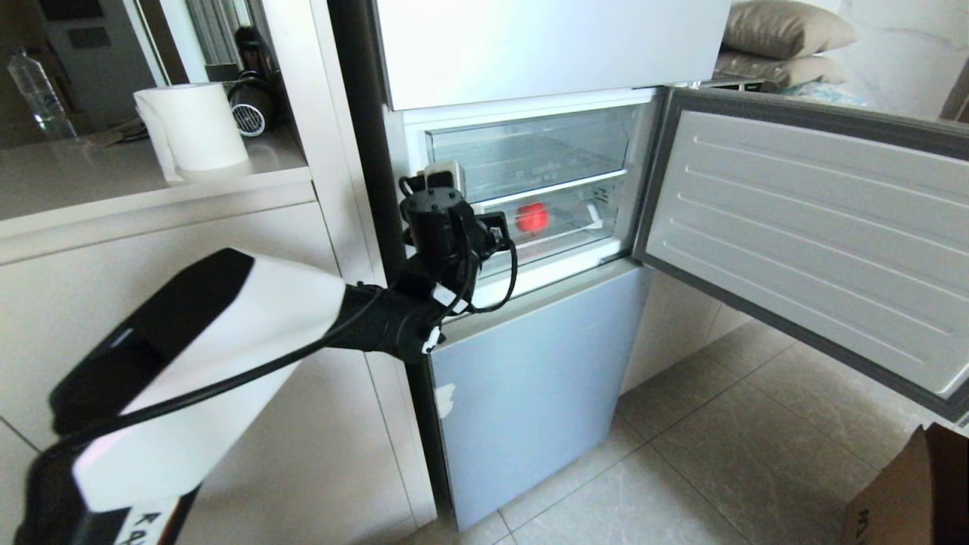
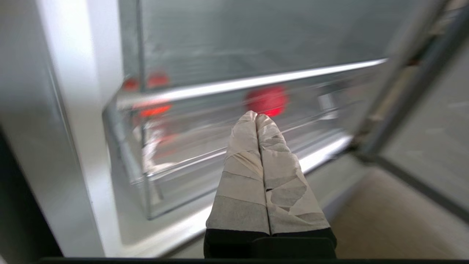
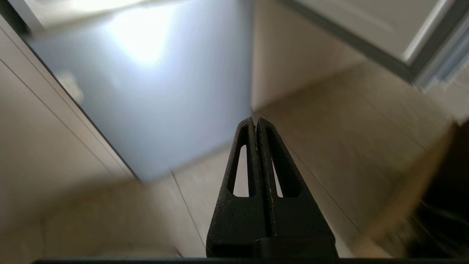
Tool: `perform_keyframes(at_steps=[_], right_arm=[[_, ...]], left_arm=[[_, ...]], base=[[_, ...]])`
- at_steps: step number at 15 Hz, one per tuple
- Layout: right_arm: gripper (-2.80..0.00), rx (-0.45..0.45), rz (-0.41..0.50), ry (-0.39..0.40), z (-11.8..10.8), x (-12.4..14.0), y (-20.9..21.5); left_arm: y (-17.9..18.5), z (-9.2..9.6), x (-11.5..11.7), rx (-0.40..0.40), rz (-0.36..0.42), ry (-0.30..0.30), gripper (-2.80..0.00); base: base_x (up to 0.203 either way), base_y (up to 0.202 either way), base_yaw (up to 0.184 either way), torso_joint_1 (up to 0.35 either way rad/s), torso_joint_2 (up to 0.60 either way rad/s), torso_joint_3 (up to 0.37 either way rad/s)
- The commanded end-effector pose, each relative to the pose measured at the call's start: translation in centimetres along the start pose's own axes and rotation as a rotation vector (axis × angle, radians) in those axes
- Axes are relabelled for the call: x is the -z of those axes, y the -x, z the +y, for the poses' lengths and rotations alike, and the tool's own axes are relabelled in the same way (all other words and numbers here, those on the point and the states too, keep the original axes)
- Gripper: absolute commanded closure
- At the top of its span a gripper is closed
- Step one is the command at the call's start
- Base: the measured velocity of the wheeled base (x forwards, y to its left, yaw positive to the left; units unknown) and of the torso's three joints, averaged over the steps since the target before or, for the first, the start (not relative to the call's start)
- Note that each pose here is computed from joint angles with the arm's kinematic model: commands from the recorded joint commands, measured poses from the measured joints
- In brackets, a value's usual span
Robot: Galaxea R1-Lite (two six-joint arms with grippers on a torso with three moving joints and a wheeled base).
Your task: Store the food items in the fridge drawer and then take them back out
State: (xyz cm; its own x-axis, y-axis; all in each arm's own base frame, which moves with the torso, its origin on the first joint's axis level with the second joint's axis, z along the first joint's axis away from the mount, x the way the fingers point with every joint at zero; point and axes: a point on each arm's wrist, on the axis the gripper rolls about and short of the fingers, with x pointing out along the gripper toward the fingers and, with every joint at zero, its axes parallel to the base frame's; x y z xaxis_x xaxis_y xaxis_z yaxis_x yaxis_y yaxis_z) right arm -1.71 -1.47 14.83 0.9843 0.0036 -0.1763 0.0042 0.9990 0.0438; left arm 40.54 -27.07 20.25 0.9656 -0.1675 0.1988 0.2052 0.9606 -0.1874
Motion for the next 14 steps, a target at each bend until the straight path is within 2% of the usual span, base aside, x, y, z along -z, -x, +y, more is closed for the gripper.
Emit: perform_keyframes(at_steps=[1,3,4,6,8,10,11,13,14], right_arm=[[0.0,0.031,0.069,0.023,-0.1,0.2,0.4],[0.0,0.07,0.071,0.026,-0.2,0.2,0.4],[0.0,0.08,0.061,0.022,-0.2,0.0,0.5],[0.0,0.145,0.066,0.012,0.0,-0.2,0.5],[0.0,0.21,0.082,0.022,0.2,0.0,0.4],[0.0,0.287,0.076,0.012,0.4,0.0,0.6],[0.0,0.308,0.063,0.002,0.4,0.0,0.8],[0.0,0.296,0.062,0.001,0.4,0.3,0.7],[0.0,0.258,0.033,0.004,0.5,0.2,0.4]], left_arm=[[5.1,-1.1,-7.7,0.078,-0.059,0.045,0.0],[9.9,-0.2,-10.7,0.138,-0.036,0.032,0.0],[12.6,0.8,-12.1,0.169,-0.027,0.014,0.0],[18.6,3.6,-15.2,0.227,-0.05,-0.021,0.0],[25.2,7.4,-18.1,0.24,-0.119,-0.053,0.0],[31.6,11.9,-20.6,0.155,-0.232,-0.077,0.0],[35.1,14.2,-21.5,0.061,-0.298,-0.101,0.0],[41.9,16.7,-20.9,-0.117,-0.371,-0.155,0.0],[45.0,17.1,-19.1,-0.167,-0.361,-0.188,0.0]], base=[[0.0,0.0,0.0,0.0,0.0,0.0],[0.0,0.0,0.0,0.0,0.0,0.0],[0.0,0.0,0.0,0.0,0.0,0.0],[0.0,0.0,0.0,0.0,0.0,0.0],[0.0,0.0,0.0,0.0,0.0,0.0],[0.0,0.0,0.0,0.0,0.0,0.0],[0.0,0.0,0.0,0.0,0.0,0.0],[0.0,0.0,0.0,0.0,0.0,0.0],[0.0,0.0,0.0,0.0,0.0,0.0]])
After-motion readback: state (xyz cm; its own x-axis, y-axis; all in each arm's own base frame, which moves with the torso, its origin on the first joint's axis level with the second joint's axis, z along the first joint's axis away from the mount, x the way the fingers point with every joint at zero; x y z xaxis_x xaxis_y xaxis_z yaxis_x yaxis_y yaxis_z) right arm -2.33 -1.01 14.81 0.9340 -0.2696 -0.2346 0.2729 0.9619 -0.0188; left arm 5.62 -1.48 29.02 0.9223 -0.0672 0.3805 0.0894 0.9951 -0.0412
